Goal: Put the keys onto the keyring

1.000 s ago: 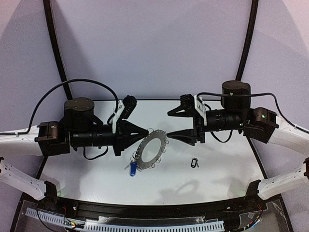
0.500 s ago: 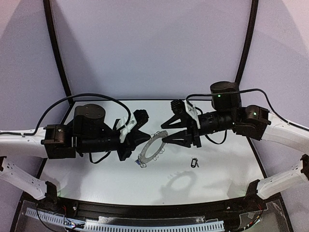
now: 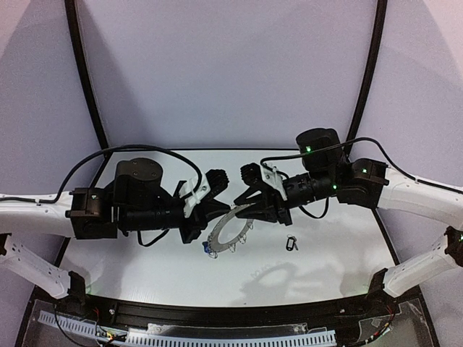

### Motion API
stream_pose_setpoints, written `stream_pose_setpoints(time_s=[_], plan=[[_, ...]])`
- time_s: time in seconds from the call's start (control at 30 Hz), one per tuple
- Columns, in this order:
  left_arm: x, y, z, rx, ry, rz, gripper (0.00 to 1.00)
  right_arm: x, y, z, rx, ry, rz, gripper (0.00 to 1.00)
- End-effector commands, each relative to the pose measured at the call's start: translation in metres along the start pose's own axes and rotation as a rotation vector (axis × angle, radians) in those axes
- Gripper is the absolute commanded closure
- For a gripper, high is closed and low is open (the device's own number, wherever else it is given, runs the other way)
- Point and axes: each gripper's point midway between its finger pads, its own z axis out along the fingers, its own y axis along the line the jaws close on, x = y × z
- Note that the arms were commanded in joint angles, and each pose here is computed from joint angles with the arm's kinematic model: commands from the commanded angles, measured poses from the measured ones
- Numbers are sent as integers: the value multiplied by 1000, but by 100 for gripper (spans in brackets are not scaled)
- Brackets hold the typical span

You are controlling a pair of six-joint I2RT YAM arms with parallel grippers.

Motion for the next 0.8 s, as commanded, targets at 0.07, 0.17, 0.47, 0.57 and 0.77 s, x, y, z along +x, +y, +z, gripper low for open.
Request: stream_pose_setpoints(time_s=[0.07, 0.17, 0.47, 0.57, 0.77], plan=[[-27, 0, -3, 4, -54, 34, 99, -7, 7, 6, -39, -17, -30, 73], [-26, -1, -3, 8, -19, 57, 99, -5, 8, 8, -38, -12, -35, 78], [-16, 1, -5, 1, 104, 135, 99, 3, 4, 8, -6, 38, -48, 84], [-9, 3, -7, -5, 156, 160, 99, 5, 6, 6, -2, 45, -53, 83], [-8, 3, -7, -9, 194, 194, 99, -2, 10, 3, -11, 0, -78, 80]])
